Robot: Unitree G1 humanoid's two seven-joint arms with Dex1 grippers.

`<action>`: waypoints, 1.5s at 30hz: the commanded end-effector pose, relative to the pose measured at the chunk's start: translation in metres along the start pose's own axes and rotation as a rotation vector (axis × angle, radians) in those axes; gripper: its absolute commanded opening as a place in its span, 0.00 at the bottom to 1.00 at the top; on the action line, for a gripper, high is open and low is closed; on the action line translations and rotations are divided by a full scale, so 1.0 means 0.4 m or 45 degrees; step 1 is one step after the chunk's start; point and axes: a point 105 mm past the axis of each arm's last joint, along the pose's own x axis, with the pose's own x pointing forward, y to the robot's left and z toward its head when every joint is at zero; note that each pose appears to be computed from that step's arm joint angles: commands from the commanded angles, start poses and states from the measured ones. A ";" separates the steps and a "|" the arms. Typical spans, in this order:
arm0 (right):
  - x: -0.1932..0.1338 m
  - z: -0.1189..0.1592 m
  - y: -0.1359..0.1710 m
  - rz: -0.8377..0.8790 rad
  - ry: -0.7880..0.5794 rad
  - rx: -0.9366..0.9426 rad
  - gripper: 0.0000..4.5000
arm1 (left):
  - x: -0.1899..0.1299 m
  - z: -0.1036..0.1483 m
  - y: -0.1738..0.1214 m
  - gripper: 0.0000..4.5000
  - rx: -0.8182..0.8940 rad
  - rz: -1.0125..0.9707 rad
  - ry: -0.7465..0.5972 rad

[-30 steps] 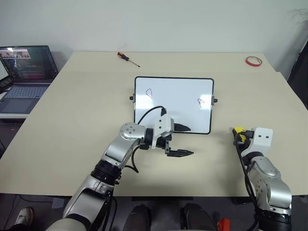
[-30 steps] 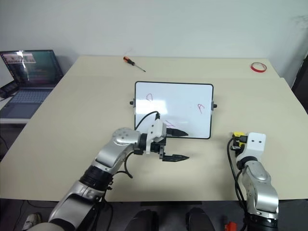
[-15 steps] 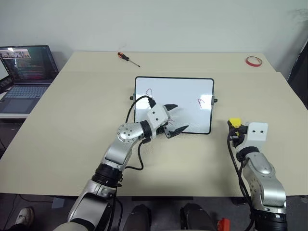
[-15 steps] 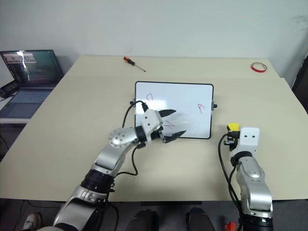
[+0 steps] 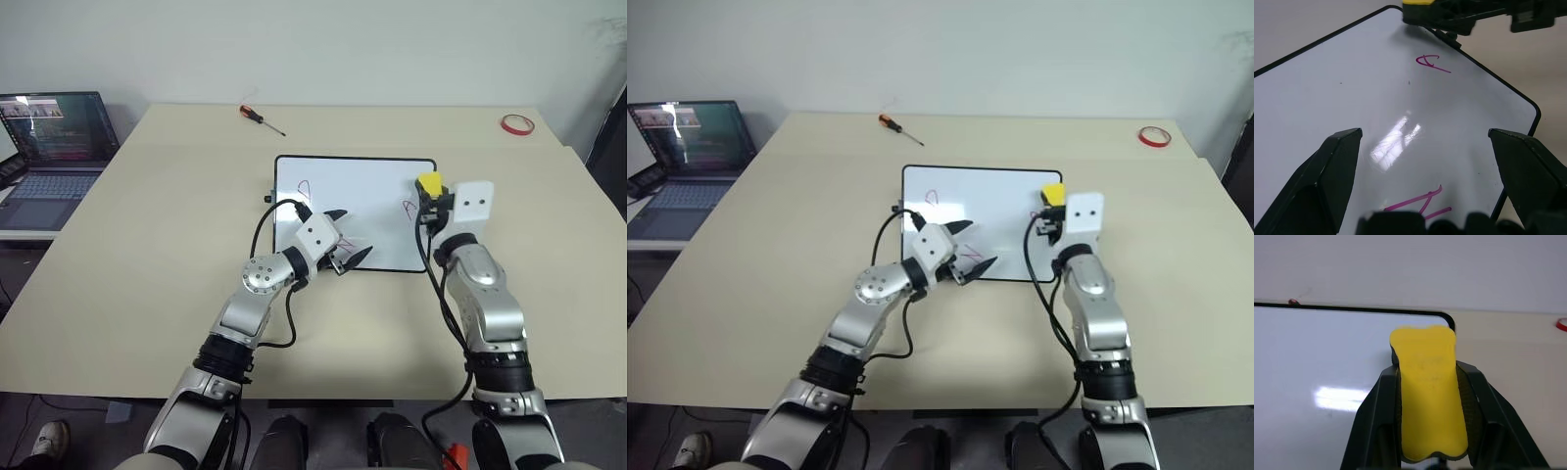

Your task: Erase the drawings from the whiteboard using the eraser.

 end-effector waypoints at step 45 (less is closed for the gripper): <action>-0.014 -0.012 0.045 0.143 0.033 -0.068 0.26 | 0.024 0.045 0.011 1.00 0.072 0.001 -0.105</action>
